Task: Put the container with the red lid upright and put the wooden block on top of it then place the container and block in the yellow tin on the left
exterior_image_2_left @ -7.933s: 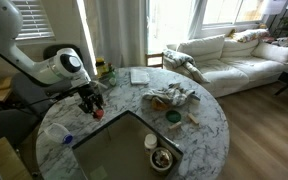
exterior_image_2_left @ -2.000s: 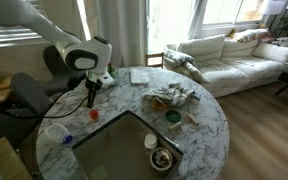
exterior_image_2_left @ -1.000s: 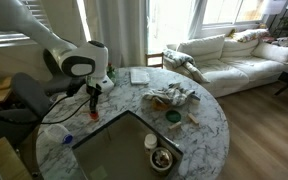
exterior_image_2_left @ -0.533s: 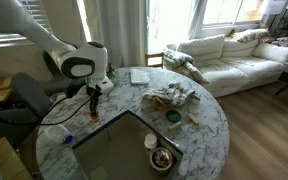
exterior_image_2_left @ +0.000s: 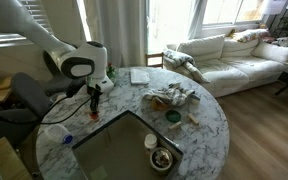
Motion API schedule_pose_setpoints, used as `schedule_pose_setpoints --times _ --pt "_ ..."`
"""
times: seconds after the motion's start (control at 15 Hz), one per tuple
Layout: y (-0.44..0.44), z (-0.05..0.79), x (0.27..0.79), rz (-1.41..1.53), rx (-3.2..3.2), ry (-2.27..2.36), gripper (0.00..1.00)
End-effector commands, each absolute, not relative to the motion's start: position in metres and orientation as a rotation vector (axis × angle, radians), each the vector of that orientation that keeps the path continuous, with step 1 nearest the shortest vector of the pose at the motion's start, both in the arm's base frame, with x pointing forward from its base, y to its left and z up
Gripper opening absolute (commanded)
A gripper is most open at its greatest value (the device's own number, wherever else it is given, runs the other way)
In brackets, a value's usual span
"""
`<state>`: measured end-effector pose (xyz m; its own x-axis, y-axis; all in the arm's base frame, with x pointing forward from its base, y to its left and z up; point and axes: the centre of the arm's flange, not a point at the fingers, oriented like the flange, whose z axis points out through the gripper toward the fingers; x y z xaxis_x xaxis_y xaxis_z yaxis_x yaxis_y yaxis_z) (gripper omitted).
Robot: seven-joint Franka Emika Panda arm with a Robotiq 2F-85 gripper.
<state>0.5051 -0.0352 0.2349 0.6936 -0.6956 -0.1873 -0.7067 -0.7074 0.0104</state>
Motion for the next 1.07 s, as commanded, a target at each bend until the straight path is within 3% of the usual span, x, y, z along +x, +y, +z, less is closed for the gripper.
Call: schedule_pose_setpoints --times 0.0,0.4,1.0 --pt "-0.032 0.235 0.496 0.256 -2.839 1.194 0.55" --pt "-0.029 0.236 0.494 0.258 -2.856 1.184 0.98" --pt "-0.020 0.215 0.496 0.262 -2.883 1.160 1.00"
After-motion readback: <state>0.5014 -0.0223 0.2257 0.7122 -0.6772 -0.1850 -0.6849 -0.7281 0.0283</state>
